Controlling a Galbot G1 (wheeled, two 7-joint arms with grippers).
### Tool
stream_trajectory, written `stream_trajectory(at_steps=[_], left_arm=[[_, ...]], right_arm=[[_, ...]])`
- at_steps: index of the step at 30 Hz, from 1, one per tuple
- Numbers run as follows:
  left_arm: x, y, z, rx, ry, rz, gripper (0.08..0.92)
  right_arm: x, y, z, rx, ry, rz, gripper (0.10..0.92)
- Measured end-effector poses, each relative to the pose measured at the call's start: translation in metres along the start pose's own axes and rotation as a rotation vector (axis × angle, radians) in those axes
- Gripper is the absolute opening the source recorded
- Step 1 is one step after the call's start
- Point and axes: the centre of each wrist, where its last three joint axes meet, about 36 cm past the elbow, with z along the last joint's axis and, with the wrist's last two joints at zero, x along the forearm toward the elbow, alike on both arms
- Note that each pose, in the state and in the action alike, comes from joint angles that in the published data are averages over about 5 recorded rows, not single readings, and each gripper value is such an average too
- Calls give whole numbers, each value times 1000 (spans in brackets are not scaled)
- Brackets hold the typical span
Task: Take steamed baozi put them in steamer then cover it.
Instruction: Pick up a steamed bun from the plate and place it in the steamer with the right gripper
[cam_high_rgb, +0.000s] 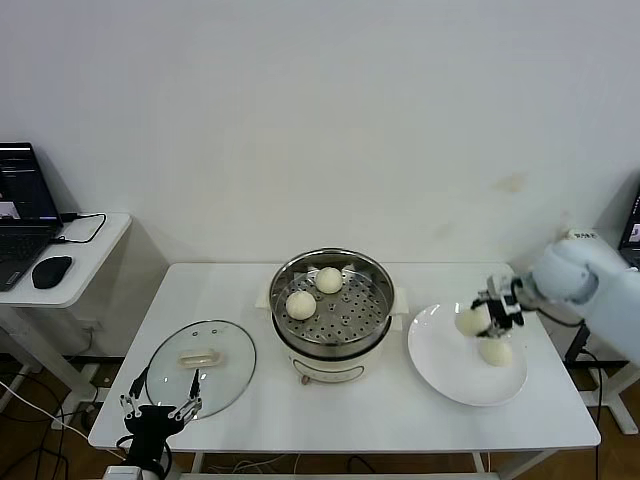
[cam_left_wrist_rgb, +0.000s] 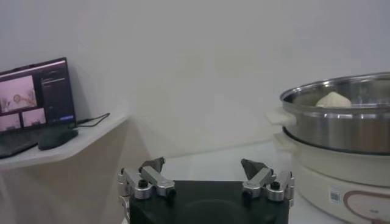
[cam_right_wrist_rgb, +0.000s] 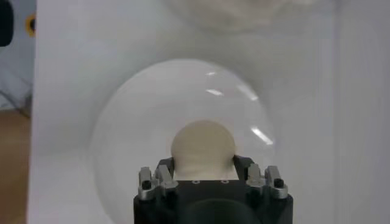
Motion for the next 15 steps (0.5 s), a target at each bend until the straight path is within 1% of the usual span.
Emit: stream_trajectory(at_steps=[7, 11, 15], left_arm=[[1, 0, -1, 1, -1, -2, 823], [3, 2, -1, 2, 0, -9, 823], [4, 2, -3, 5, -1, -16, 823]], right_arm=[[35, -37, -67, 112, -96, 83, 619], [36, -47, -109, 197, -155, 91, 619], [24, -50, -148, 298, -195, 70, 619]])
